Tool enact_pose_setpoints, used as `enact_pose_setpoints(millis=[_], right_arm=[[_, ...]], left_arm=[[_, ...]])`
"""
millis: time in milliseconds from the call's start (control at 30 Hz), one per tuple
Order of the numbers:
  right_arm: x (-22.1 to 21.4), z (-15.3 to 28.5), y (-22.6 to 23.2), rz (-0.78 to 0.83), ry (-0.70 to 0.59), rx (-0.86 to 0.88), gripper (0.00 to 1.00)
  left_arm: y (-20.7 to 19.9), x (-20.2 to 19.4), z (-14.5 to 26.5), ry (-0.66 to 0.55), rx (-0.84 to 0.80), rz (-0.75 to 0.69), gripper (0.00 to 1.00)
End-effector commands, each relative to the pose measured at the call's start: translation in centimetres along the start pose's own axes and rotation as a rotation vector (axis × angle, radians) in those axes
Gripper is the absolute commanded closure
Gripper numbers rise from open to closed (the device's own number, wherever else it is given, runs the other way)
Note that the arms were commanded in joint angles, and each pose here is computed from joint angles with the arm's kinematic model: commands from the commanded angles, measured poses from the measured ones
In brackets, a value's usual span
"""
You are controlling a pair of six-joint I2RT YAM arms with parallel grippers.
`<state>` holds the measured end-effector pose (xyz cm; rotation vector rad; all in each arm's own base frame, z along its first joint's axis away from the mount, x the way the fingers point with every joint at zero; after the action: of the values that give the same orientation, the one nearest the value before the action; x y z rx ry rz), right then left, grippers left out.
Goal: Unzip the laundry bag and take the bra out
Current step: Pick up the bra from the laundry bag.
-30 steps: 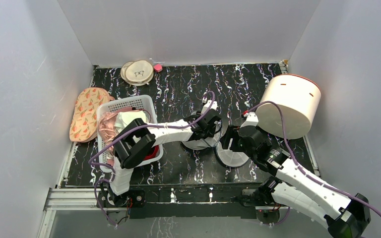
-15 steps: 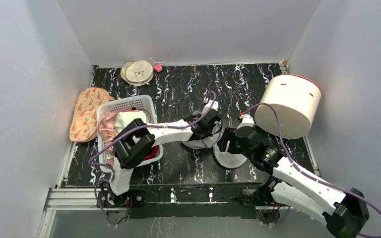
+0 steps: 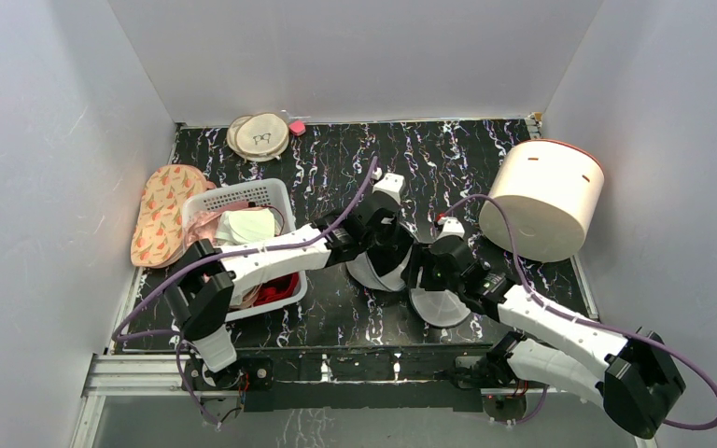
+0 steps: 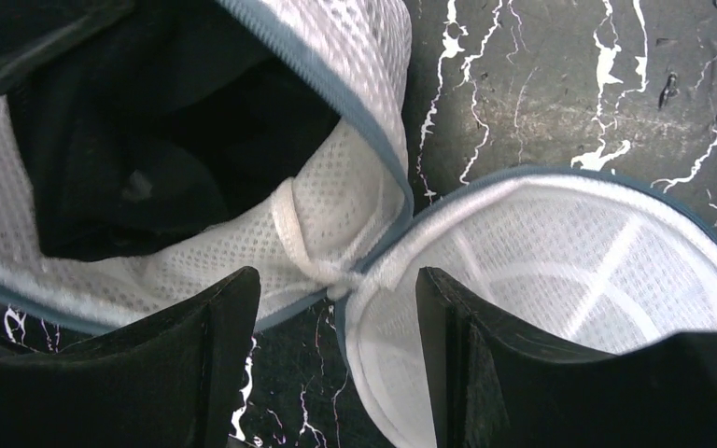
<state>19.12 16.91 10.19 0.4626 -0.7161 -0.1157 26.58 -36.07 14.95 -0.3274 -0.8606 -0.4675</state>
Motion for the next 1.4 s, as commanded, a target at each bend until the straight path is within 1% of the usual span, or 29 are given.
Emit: enact_pose_setpoints(millis=[0, 100, 300, 500, 633, 767, 900, 1033, 1133, 1200, 1267, 1367], right_arm=[[1.0, -0.7, 0.8, -0.009, -0.054, 0.037, 0.39], [0.8, -1.2, 0.2, -0.011, -0.050, -0.003, 0.39], [0.4, -1.8, -0.4, -0.015, -0.050, -0.028, 0.40], [1.5, -1.4, -0.6, -0.003, -0.103, -0.050, 0.40], [2.9, -0.7, -0.4, 0.003, -0.145, -0.074, 0.40], [4.2, 0.0, -0.3, 0.002, -0.196, -0.082, 0.40], [4.9, 0.6, 0.1, 0.003, -0.202, -0.078, 0.40], [5.5, 1.2, 0.7, 0.012, -0.213, -0.047, 0.40], [5.8, 1.6, 1.1, 0.024, -0.212, -0.036, 0.38], [5.7, 1.7, 1.6, 0.035, -0.199, -0.001, 0.35], [5.5, 1.6, 2.3, 0.054, -0.192, 0.047, 0.28], [5.4, 1.5, 2.4, 0.055, -0.178, 0.052, 0.27]], left_arm=[[-0.9, 2.3, 2.9, -0.059, -0.095, 0.006, 1.00], [-1.2, 3.1, 4.2, -0.068, -0.128, -0.002, 1.00], [-2.5, 4.7, 7.0, -0.125, -0.264, -0.032, 1.00], [-3.4, 5.5, 9.7, -0.165, -0.376, -0.071, 1.00], [-3.8, 5.0, 11.0, -0.154, -0.456, -0.085, 1.00], [-4.2, 3.3, 11.3, -0.135, -0.541, -0.127, 1.00], [-4.4, 2.2, 12.1, -0.121, -0.623, -0.160, 1.00], [-4.7, 1.4, 12.0, -0.084, -0.661, -0.202, 1.00], [-5.2, 1.2, 12.5, -0.086, -0.721, -0.255, 1.00], [-5.2, 0.8, 12.6, -0.100, -0.745, -0.302, 1.00], [-5.1, 0.9, 12.7, -0.136, -0.750, -0.332, 1.00], [-5.4, 2.1, 13.5, -0.218, -0.769, -0.347, 1.00]])
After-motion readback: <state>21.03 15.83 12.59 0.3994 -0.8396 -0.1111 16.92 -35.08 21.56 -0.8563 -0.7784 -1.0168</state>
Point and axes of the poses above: each gripper's point midway between its finger pads, its own z axis back along the fingers, its own y axis along the line the jaws close on, x = y × z, the point moved 3 cm from there along z, back along the fingers, and after that the axes turned 7 degrees about -z, right-handed, at the moved point
